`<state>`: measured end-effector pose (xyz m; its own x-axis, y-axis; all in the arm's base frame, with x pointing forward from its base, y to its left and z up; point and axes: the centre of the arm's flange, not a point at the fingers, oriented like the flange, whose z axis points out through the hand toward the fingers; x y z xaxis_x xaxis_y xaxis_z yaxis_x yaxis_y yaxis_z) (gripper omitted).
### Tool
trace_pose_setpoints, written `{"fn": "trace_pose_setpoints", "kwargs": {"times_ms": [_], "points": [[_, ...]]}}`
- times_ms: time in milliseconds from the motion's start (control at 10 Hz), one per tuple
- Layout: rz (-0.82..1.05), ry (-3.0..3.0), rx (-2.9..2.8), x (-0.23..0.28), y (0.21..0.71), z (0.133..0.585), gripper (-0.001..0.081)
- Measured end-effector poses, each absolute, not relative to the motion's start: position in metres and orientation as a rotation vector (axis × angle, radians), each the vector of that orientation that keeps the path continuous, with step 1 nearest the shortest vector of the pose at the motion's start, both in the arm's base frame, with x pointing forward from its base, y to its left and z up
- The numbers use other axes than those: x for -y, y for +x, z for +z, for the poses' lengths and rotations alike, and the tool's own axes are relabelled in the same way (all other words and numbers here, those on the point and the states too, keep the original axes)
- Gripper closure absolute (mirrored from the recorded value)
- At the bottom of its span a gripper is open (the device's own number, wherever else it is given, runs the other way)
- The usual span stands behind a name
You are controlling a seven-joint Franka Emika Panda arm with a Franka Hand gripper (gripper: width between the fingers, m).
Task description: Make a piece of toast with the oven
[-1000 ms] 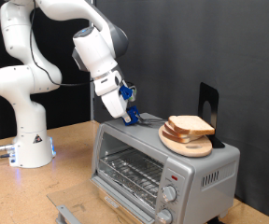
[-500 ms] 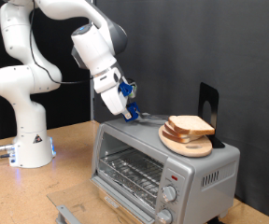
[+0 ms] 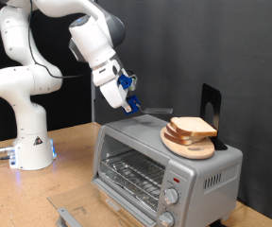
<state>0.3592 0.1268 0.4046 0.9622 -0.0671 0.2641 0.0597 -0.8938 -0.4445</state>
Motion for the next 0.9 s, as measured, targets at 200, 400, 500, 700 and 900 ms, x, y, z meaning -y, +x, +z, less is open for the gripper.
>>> {"fn": "trace_pose_setpoints", "kwargs": {"times_ms": [200,400,500,700,900], "points": [[-0.383,-2.638,-0.009,-0.126,0.360,0.405,0.0461],[-0.406,-2.614,-0.027,-0.114,0.364,0.410,0.0461],[-0.423,-2.600,-0.043,-0.105,0.368,0.414,0.0461],[-0.470,-2.591,-0.045,-0.081,0.381,0.423,0.0461],[-0.503,-2.631,-0.017,-0.057,0.399,0.426,0.0461]]}}
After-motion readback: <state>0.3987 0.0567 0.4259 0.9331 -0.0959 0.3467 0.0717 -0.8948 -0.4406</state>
